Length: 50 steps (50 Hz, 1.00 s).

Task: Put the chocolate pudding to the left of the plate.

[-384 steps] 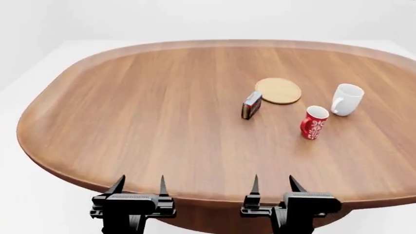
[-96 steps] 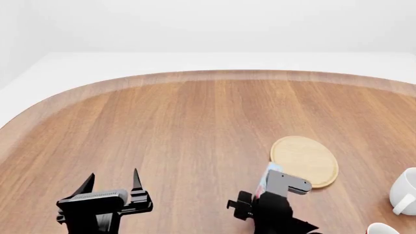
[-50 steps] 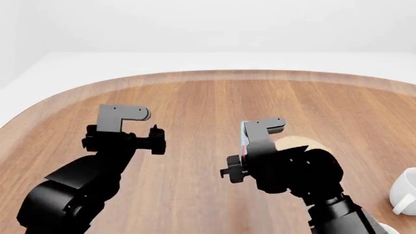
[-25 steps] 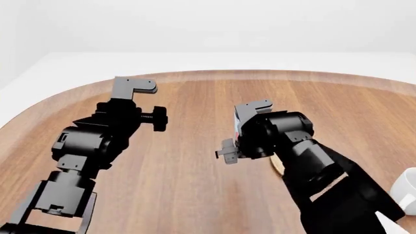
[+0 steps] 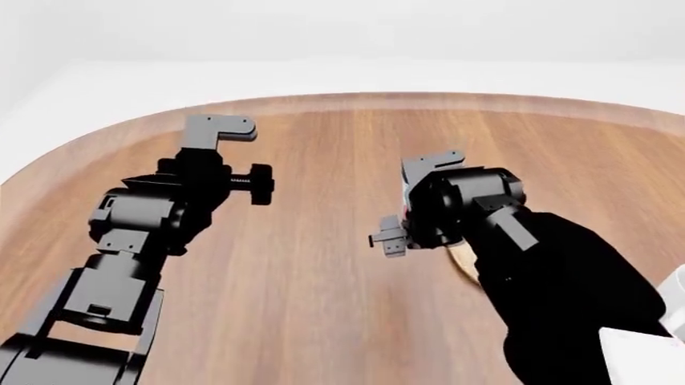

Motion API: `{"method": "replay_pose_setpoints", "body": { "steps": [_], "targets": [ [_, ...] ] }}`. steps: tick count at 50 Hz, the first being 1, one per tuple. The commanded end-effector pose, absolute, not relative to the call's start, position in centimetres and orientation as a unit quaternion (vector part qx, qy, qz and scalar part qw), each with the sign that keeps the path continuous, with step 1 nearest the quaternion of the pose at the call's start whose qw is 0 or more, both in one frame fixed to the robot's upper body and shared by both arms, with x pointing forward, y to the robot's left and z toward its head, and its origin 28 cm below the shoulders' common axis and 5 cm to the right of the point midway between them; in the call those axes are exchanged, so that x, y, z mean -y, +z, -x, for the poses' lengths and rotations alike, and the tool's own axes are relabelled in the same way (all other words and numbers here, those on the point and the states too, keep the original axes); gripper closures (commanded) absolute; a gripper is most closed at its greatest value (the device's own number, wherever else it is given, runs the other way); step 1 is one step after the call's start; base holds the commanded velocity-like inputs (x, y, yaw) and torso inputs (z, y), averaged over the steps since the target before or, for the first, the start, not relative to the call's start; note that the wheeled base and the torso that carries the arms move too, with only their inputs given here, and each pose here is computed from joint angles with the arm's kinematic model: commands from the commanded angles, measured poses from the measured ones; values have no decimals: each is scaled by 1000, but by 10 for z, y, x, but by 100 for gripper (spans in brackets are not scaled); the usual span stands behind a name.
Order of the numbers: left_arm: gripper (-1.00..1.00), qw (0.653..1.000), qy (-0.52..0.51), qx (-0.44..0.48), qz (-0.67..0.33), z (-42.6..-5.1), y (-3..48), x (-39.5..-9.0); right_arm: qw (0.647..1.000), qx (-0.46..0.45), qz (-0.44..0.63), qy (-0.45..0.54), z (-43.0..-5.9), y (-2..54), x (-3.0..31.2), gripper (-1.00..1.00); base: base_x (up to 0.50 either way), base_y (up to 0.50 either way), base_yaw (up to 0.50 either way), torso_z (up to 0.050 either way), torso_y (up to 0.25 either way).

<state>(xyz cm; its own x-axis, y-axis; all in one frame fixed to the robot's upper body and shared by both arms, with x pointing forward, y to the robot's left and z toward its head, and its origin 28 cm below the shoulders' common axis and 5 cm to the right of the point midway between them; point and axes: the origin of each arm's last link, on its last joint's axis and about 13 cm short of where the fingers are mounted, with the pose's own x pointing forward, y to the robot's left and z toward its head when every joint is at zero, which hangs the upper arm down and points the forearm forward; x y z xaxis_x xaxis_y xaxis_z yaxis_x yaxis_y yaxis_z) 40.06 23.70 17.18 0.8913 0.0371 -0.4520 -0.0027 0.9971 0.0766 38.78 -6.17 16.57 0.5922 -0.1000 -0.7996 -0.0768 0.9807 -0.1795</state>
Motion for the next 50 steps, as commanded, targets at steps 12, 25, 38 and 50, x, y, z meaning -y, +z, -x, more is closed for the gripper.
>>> {"method": "replay_pose_setpoints", "body": {
  "steps": [12,25,38,50],
  "targets": [
    [-100,972,17,-233,-35,-400,179,-238,894,-433,115,7,-391,177,60,100,-2,0,0,0,-250],
    [-100,974,12,-226,-30,-399,185,-238,901,-412,132,42,-394,191,59,100,-1,0,0,0,-80],
    [-100,974,8,-226,-33,-399,188,-237,897,-421,126,45,-395,192,63,100,0,0,0,0,0],
    [-100,973,8,-227,-35,-399,189,-237,892,-431,133,25,-394,189,69,100,0,0,0,0,0]
  ]
}}
